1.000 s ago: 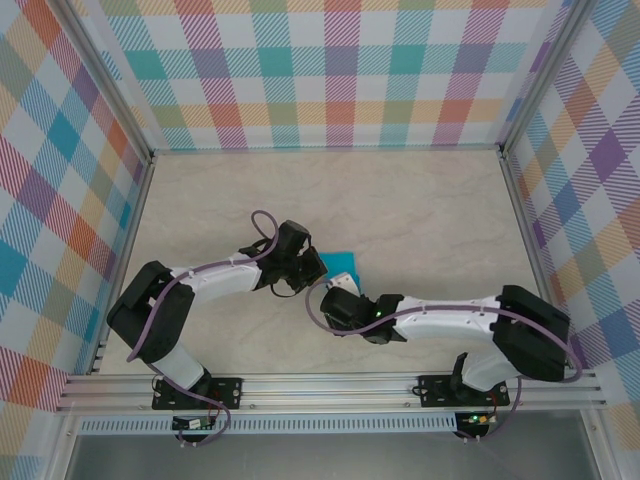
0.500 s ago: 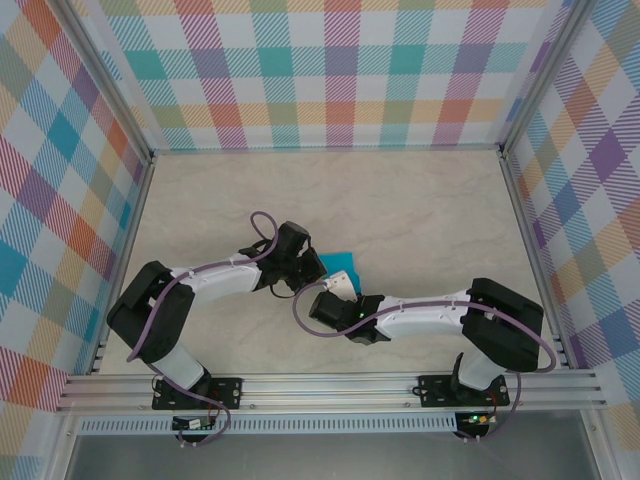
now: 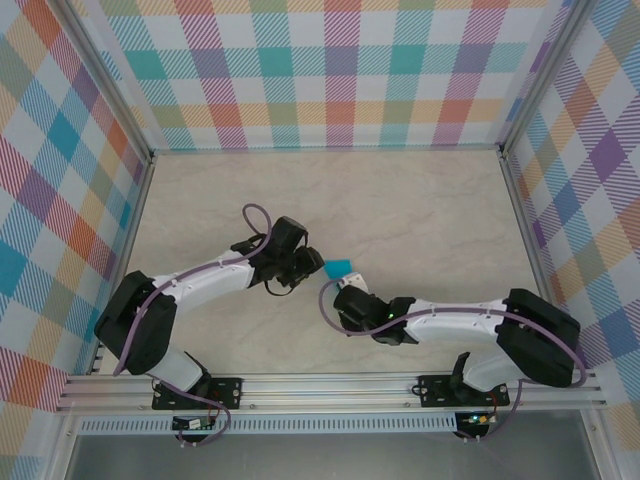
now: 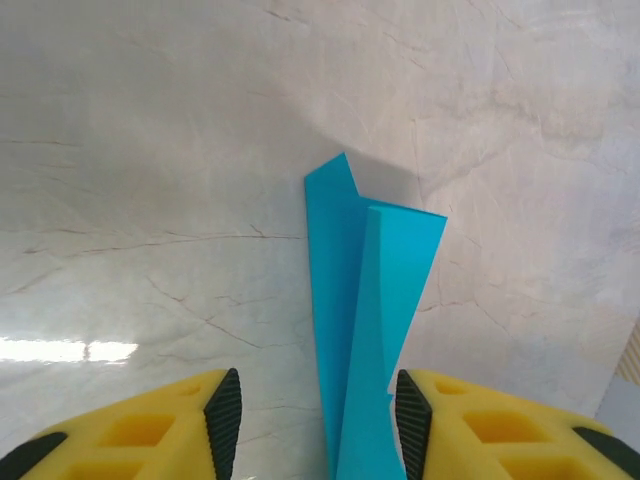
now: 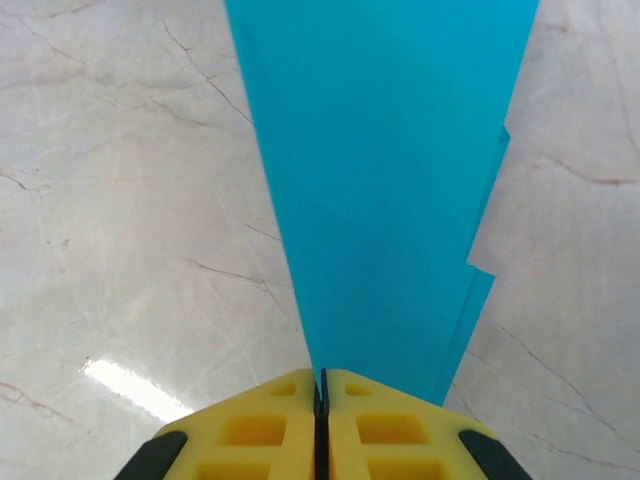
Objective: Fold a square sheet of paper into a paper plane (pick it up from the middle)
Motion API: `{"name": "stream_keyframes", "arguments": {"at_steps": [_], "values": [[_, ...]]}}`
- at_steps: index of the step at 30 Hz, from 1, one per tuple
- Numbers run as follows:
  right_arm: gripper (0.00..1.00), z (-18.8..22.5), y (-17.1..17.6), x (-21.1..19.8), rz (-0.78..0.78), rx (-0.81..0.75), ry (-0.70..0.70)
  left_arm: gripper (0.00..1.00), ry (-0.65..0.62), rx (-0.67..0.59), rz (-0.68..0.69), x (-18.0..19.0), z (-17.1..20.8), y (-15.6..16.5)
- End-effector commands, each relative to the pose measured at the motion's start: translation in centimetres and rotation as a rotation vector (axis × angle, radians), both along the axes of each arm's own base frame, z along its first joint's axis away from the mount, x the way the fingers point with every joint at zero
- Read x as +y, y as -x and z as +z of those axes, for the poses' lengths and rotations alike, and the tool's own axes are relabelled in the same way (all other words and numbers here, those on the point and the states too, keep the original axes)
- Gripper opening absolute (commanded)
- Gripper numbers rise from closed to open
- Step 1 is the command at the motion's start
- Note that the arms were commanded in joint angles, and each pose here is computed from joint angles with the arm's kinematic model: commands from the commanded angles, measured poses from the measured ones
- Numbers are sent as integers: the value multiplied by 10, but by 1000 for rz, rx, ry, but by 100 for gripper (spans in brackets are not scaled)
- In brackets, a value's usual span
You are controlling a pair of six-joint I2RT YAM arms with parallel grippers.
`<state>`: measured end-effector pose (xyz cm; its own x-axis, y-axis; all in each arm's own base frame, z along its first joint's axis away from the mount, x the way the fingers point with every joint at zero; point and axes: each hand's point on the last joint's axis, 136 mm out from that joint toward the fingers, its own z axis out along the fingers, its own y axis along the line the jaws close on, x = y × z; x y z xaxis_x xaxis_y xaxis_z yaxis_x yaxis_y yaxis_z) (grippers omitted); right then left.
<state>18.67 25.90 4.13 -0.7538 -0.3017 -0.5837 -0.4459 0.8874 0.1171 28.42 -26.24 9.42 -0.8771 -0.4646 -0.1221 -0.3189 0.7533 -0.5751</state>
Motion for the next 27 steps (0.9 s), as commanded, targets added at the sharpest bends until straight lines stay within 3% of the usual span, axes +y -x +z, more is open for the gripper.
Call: {"name": "stream_keyframes", "arguments": {"at_steps": [1, 15, 27], "values": [[10, 13, 11, 25, 123, 109, -247, 47, -61, -39, 15, 13, 15, 1], [10, 17, 9, 19, 112, 357, -597, 45, -3, -65, -64, -6, 21, -3], [10, 7, -1, 18, 58, 560, -745, 39, 65, -64, -154, -28, 10, 0]]}}
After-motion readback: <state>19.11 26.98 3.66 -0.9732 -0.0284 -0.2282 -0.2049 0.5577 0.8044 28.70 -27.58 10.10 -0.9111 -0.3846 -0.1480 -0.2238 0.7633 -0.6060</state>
